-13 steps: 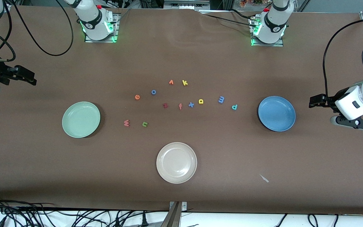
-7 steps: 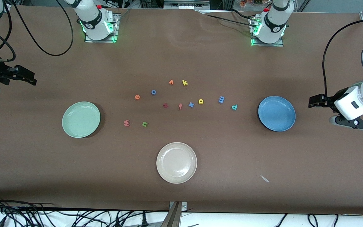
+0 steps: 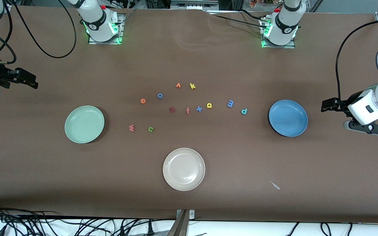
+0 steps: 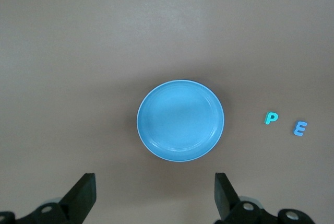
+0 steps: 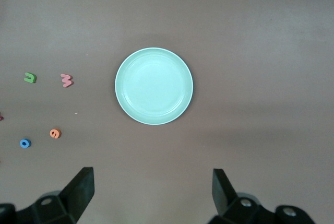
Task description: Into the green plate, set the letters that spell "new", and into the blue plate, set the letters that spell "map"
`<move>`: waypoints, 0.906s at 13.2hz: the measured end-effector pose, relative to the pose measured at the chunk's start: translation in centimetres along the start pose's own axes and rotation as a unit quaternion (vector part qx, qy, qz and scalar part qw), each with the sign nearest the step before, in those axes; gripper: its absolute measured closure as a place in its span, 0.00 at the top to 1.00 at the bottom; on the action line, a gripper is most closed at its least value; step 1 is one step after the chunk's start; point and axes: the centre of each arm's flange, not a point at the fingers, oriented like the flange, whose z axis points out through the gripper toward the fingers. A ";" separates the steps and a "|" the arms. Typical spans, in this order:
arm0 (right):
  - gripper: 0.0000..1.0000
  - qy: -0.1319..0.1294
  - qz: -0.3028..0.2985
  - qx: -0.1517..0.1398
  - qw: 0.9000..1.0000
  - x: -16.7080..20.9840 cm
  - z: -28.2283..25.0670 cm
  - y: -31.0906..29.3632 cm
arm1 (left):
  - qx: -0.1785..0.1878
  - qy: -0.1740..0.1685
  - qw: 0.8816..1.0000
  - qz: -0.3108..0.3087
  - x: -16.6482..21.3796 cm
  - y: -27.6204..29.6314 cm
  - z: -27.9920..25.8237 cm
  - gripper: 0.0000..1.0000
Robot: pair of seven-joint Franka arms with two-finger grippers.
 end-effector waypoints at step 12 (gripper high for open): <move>1.00 0.000 0.000 0.000 1.000 0.0 0.0 0.0 | -0.036 -0.026 0.997 -0.067 1.2 12.0 6.0 1.00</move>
